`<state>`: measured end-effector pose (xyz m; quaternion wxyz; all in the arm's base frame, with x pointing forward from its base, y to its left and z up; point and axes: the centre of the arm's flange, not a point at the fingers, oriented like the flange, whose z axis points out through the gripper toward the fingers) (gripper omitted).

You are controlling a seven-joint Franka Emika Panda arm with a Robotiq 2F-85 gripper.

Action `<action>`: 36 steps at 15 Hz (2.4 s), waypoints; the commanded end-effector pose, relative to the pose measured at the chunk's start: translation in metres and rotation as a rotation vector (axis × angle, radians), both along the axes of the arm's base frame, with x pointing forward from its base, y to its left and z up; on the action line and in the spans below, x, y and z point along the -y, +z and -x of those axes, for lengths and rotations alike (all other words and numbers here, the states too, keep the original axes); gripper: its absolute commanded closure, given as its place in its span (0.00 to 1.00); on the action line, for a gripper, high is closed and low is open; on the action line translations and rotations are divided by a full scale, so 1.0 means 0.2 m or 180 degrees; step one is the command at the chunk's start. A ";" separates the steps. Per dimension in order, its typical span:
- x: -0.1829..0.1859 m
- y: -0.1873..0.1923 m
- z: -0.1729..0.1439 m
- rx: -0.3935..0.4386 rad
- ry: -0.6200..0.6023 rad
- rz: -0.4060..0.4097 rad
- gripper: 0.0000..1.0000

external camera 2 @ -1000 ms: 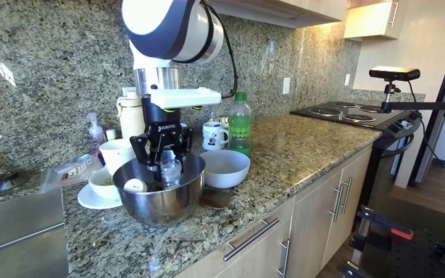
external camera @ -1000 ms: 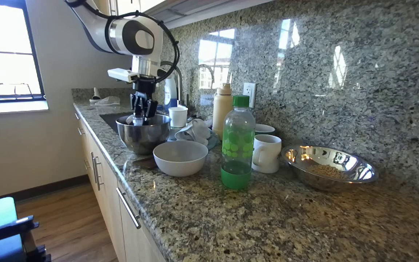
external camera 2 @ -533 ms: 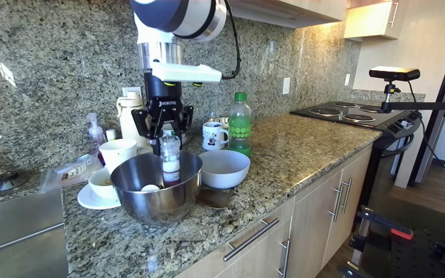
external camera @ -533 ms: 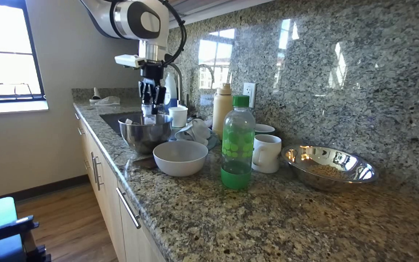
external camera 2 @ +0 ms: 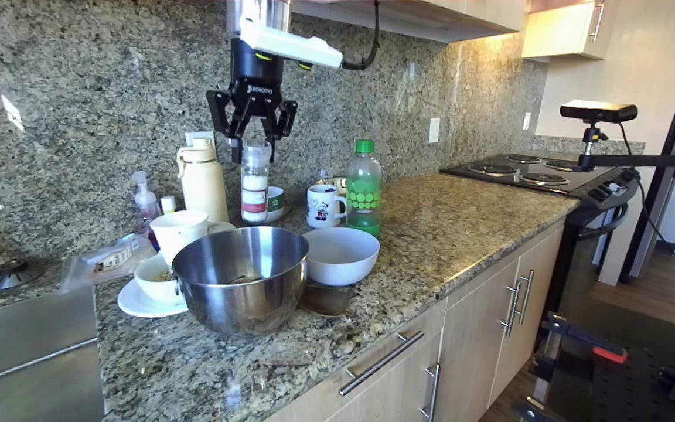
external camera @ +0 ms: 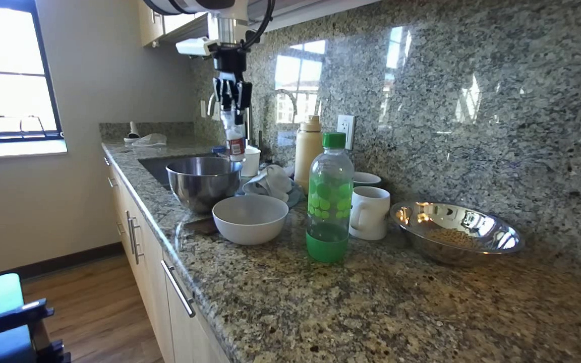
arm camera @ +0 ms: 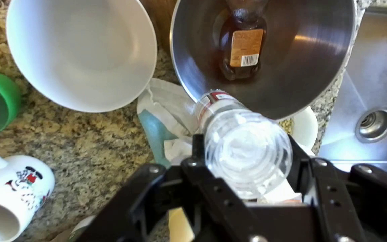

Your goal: Pick the bottle from the bowl and put it on the counter

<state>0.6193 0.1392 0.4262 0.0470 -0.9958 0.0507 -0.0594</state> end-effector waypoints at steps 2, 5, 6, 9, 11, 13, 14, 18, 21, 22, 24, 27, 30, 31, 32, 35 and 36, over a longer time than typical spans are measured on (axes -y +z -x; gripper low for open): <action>0.14 0.24 -0.03 0.0192 -0.0349 0.0102 0.69; 0.18 0.24 -0.08 0.0251 -0.0526 0.0248 0.69; 0.19 0.22 -0.09 0.0261 -0.0571 0.0290 0.69; 0.20 0.12 -0.14 0.0243 -0.0690 0.0389 0.69; 0.19 0.04 -0.17 0.0231 -0.0779 0.0457 0.69; 0.19 -0.03 -0.21 0.0219 -0.0843 0.0485 0.69; 0.19 -0.07 -0.24 0.0211 -0.0881 0.0489 0.69; 0.22 -0.16 -0.32 0.0167 -0.0983 0.0477 0.69; 0.27 -0.19 -0.39 0.0163 -0.1051 0.0483 0.69; 0.29 -0.20 -0.40 0.0165 -0.1070 0.0483 0.69; 0.33 -0.22 -0.44 0.0164 -0.1104 0.0499 0.69; 0.40 -0.26 -0.50 0.0171 -0.1155 0.0500 0.69; 0.45 -0.32 -0.54 0.0162 -0.1211 0.0441 0.69; 0.46 -0.34 -0.55 0.0157 -0.1228 0.0420 0.69; 0.48 -0.36 -0.56 0.0148 -0.1247 0.0393 0.69; 0.50 -0.41 -0.57 0.0133 -0.1309 0.0317 0.69; 0.50 -0.43 -0.57 0.0134 -0.1330 0.0294 0.69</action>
